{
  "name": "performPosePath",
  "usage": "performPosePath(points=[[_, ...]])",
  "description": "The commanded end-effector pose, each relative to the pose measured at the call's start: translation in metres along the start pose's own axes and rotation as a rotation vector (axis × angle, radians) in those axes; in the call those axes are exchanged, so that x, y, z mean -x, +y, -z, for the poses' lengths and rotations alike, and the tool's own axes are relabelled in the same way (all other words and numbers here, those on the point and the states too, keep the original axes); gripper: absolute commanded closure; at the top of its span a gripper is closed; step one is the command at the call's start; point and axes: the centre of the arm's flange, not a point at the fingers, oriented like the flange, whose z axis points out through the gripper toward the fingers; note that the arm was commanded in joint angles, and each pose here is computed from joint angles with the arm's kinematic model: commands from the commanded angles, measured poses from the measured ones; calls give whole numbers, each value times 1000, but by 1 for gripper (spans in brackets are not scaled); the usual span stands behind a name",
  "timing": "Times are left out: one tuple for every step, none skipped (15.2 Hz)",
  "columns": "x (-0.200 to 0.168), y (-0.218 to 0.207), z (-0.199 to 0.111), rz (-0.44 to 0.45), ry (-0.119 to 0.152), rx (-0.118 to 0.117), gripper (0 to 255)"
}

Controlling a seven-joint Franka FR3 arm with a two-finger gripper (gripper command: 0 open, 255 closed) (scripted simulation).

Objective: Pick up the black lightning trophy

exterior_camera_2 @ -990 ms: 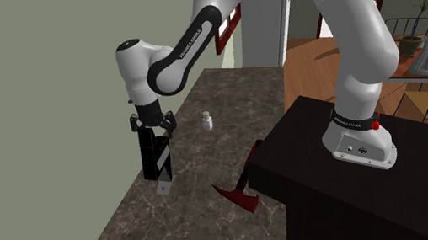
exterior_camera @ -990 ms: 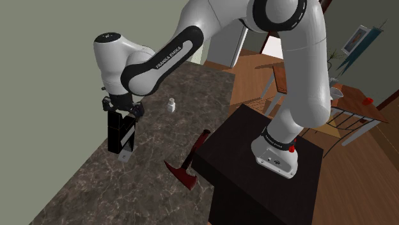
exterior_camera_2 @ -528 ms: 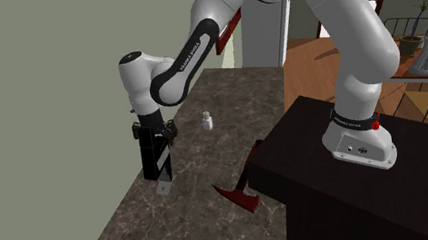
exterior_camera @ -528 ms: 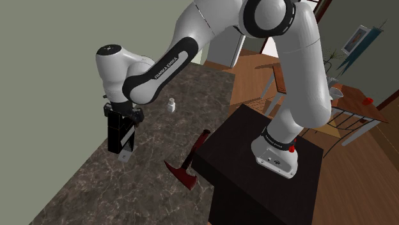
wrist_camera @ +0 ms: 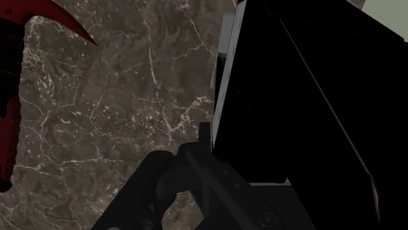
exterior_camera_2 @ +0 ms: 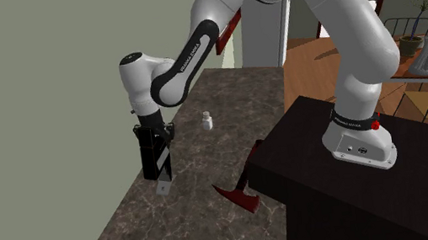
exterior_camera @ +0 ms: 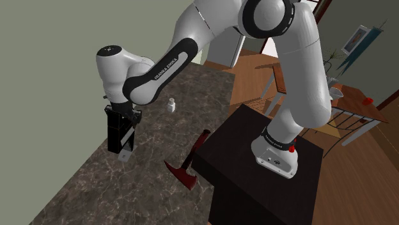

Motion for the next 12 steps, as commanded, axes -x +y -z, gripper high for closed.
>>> performPosePath(points=[[1,0,-1,1,-1,2,255],[1,0,-2,1,-1,2,255],[1,1,-1,1,-1,3,255],[1,1,4,1,-1,3,255],[1,1,9,1,-1,3,255],[1,1,14,1,-1,3,255],[0,1,20,1,-1,3,255],[0,1,25,1,-1,3,255],[0,1,30,1,-1,3,255],[0,1,36,1,-1,3,255],[0,1,41,1,-1,3,255],[0,1,46,1,-1,3,255]])
